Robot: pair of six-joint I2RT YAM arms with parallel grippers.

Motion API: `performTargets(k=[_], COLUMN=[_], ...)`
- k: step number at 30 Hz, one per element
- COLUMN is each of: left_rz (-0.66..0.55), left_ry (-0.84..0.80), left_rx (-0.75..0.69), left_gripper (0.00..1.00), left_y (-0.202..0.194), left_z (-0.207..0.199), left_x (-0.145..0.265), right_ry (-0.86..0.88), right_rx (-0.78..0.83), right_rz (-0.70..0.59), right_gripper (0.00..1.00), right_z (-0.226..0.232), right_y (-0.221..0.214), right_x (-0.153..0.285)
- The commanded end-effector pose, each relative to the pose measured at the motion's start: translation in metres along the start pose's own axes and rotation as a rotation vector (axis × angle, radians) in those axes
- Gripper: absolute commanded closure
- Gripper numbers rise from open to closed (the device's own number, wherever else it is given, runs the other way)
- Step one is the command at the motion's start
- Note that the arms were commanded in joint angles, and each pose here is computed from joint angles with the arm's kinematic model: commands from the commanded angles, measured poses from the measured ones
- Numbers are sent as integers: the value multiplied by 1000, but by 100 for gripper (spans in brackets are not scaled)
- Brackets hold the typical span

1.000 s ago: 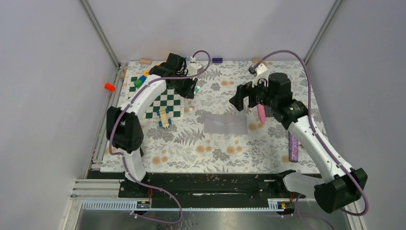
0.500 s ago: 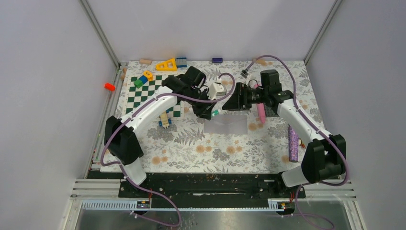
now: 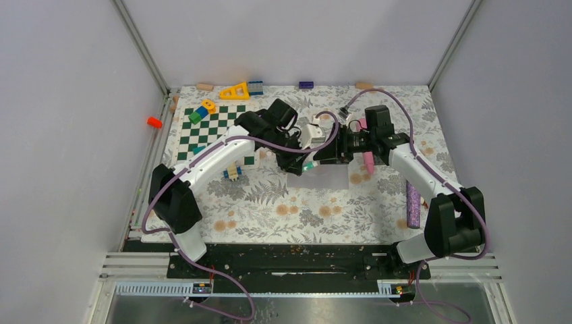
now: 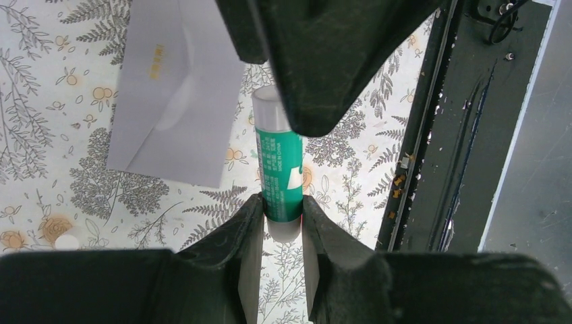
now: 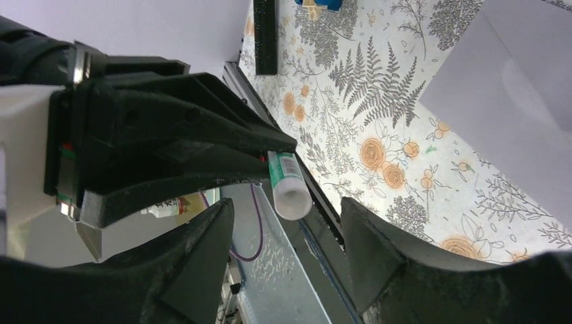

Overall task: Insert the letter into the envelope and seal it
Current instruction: Pick up the solid glue from the center of the board, then screw the solid glue.

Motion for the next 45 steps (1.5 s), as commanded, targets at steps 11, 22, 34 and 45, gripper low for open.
performTargets(k=[11,22,34,45], left_rz=[-12,-11,-23,-41], left_ry=[-11,-17,-27,-14], left_rx=[-41,-38,-31,-62], left_gripper=[92,92,46,31], left_y=[3,3,4,10], left_z=[-5,-4,-3,3], left_x=[-4,-6,-5,-6], right_ry=[19,9,0,4], right_rx=[-18,-16,21,-12], right_rz=[73,78,66,69], right_gripper=[44,65,82,81], right_z=[-2,-3,1,3], right_y=[-9,-11,-13,-14], right_x=[-9,-11,-8,-8])
Point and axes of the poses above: each gripper's point midway between its finger pads, its own x axis back along the fingers, its own z axis along the line the jaws close on, y = z × x, the point moved 10 cm from there along x, back along the fingers, and after that the axes turned 7 degrees about -x, right-handed, at the moved point
